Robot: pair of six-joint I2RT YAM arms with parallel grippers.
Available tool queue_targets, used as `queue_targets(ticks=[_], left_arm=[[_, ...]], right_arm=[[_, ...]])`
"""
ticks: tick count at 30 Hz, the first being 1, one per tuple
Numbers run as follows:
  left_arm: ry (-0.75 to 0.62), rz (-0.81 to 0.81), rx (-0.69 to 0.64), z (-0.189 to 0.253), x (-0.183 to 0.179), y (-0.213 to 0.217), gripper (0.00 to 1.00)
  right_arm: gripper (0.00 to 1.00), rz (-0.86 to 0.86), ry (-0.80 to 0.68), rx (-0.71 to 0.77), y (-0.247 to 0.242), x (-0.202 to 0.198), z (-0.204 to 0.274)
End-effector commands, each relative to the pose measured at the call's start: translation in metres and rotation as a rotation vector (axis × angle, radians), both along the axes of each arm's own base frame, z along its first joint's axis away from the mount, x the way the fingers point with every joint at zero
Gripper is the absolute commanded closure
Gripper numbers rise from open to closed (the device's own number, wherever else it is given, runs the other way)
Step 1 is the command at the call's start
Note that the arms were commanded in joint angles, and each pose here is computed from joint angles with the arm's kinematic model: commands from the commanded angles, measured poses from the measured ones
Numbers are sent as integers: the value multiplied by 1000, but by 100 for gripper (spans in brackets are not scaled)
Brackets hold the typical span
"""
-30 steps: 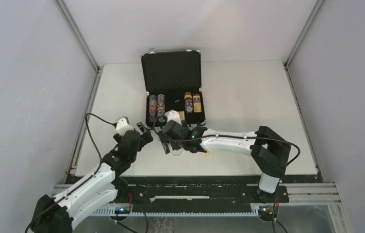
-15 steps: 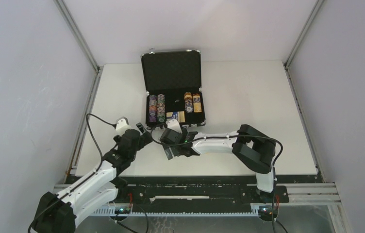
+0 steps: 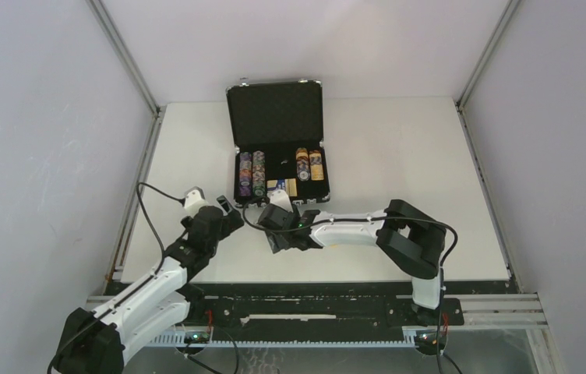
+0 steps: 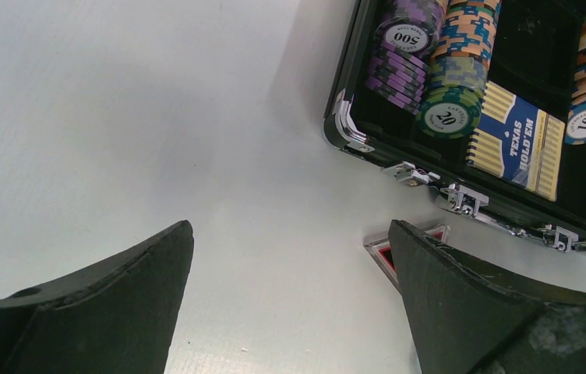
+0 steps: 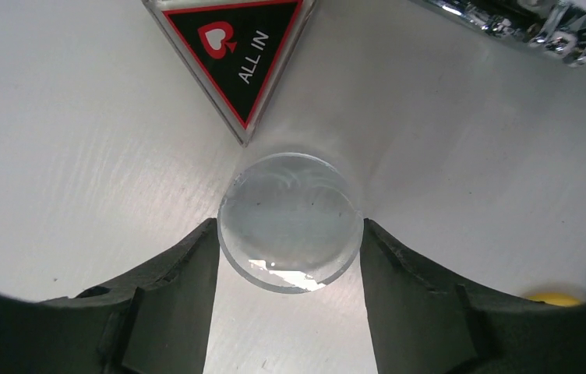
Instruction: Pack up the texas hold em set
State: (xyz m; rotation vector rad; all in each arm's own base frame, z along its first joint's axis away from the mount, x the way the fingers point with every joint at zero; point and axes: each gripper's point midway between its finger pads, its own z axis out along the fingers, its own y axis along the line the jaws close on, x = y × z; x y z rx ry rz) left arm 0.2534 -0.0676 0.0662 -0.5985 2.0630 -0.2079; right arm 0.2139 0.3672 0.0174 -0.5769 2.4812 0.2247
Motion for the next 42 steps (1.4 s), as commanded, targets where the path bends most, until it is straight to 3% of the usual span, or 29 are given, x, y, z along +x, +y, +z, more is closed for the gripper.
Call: queue_targets(ticks=[1, 7, 15, 24, 35, 42], left_arm=[[-46, -1, -11, 16, 10, -2, 0], [-46, 4, -3, 16, 10, 1, 0], [-35, -33, 6, 10, 12, -4, 0], [-22, -108, -22, 8, 13, -18, 3], [18, -121, 6, -1, 15, -20, 2], [36, -191, 28, 5, 20, -39, 1]], right_arm=[[46, 14, -66, 131, 11, 16, 55], [47, -10, -127, 174, 5, 59, 89], [46, -40, -228, 150, 10, 158, 115], [47, -93, -234, 139, 16, 255, 107], [46, -113, -133, 120, 12, 282, 41], [42, -122, -139, 121, 3, 284, 45]])
